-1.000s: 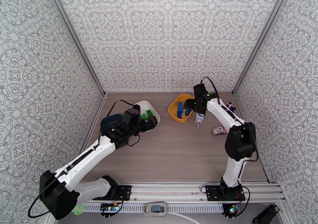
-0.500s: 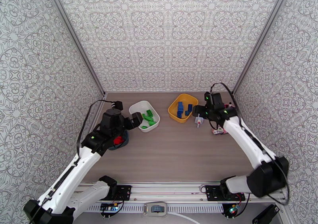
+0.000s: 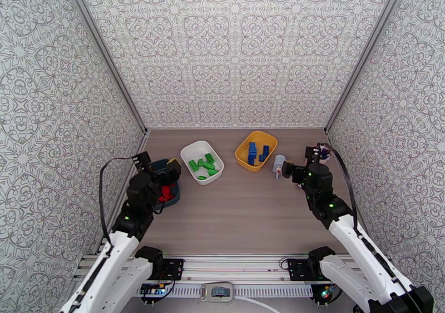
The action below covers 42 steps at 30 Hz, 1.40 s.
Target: Sort the legos into containers by color
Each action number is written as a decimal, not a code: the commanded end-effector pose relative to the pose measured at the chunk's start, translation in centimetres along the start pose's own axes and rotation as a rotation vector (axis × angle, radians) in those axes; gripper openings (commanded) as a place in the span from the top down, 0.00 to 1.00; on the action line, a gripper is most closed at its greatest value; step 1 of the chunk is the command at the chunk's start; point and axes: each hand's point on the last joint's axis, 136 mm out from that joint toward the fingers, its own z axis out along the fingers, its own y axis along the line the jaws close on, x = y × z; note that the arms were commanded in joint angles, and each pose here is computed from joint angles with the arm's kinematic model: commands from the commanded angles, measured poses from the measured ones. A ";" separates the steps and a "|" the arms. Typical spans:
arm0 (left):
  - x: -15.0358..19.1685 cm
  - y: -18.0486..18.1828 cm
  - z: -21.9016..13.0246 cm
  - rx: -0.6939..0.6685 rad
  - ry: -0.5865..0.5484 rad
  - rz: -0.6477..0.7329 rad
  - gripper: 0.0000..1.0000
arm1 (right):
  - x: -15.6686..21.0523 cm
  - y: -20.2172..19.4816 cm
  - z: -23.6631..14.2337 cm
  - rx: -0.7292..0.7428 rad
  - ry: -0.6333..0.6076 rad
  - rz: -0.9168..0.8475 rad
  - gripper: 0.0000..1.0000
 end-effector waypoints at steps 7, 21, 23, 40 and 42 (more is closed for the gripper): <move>4.6 7.8 2.1 -0.305 -0.041 0.228 0.01 | 6.6 -6.9 5.4 0.258 0.036 -0.050 0.01; 7.2 6.8 7.4 -0.182 -0.004 0.287 0.01 | 7.2 -7.1 7.9 0.161 -0.164 -0.025 0.01; 7.4 6.6 7.4 -0.159 -0.005 0.320 0.01 | 7.9 -5.8 9.0 0.099 -0.102 -0.071 0.01; 9.5 7.6 10.9 -0.149 0.024 0.352 0.01 | 8.8 -5.7 9.6 0.091 -0.093 -0.086 0.01; 9.2 8.4 11.2 -0.156 0.036 0.315 0.00 | 8.7 -5.6 9.6 0.090 -0.094 -0.086 0.01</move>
